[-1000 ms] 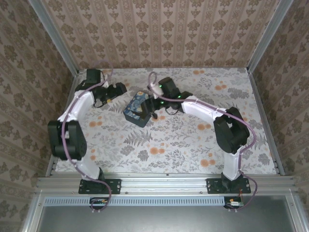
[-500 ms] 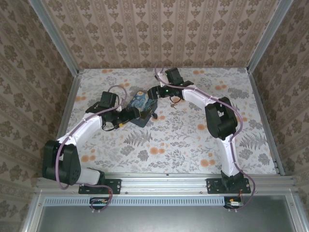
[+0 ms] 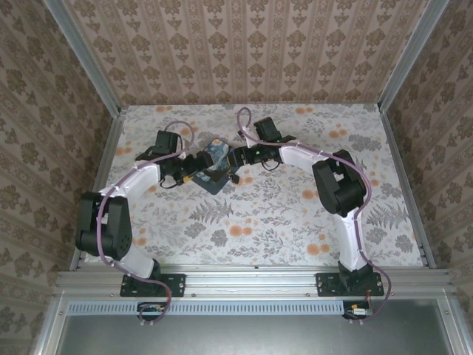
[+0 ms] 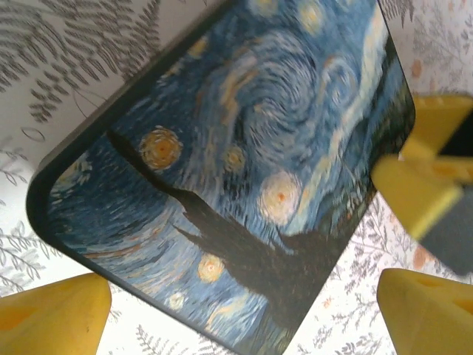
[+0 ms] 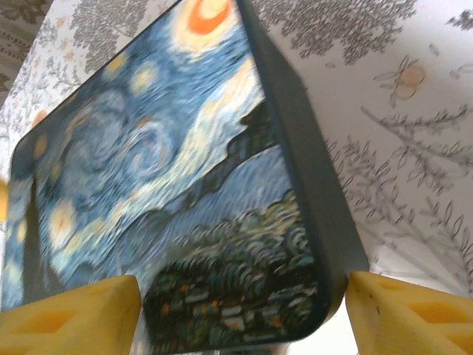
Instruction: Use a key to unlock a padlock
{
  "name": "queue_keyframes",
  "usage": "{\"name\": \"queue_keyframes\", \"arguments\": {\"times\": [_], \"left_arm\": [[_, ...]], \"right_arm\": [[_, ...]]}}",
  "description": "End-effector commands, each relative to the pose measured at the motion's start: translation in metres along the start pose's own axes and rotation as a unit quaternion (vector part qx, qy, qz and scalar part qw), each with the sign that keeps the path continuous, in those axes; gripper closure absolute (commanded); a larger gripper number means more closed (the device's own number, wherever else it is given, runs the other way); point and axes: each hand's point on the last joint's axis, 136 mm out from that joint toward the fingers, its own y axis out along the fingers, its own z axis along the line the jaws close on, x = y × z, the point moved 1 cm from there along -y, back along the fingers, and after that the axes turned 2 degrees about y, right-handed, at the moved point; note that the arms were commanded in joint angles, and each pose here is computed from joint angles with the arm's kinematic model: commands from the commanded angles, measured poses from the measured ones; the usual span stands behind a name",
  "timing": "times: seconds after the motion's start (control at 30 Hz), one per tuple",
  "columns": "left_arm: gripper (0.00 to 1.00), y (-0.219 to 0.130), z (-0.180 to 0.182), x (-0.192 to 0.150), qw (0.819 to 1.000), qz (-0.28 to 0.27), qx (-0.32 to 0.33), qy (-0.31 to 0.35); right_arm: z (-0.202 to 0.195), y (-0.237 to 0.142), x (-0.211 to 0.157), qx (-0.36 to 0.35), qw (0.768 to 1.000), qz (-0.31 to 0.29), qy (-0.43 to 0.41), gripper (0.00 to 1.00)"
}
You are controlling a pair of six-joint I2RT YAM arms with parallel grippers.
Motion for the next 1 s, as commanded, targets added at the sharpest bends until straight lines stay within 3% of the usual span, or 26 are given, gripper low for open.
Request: {"name": "queue_keyframes", "arguments": {"times": [0.0,0.2,0.4,0.67,0.77,0.97], "left_arm": [[0.06,0.0,-0.008,0.021,1.0,-0.02,-0.012,0.004],[0.05,-0.007,-0.01,0.028,0.999,-0.037,-0.016,0.017],[0.06,0.011,-0.016,0.046,0.999,-0.029,-0.033,0.023],[0.06,0.007,-0.008,0.05,0.999,-0.034,-0.015,0.015],[0.06,-0.008,-0.001,0.047,0.999,-0.041,0.006,0.026],[0.05,-0.044,0.012,0.034,0.994,-0.052,0.075,0.063]], "right_arm": [[0.043,-0.011,-0.004,0.037,0.999,-0.008,-0.027,0.26],[0.054,-0.02,-0.01,0.039,0.999,-0.01,-0.028,0.27],[0.074,-0.013,-0.014,0.046,0.998,-0.002,-0.041,0.27],[0.054,-0.028,-0.001,0.002,1.0,-0.016,-0.021,0.26],[0.043,-0.049,0.01,-0.031,0.999,-0.033,-0.012,0.26],[-0.017,-0.074,0.017,-0.173,0.983,-0.043,0.039,0.29]]}}
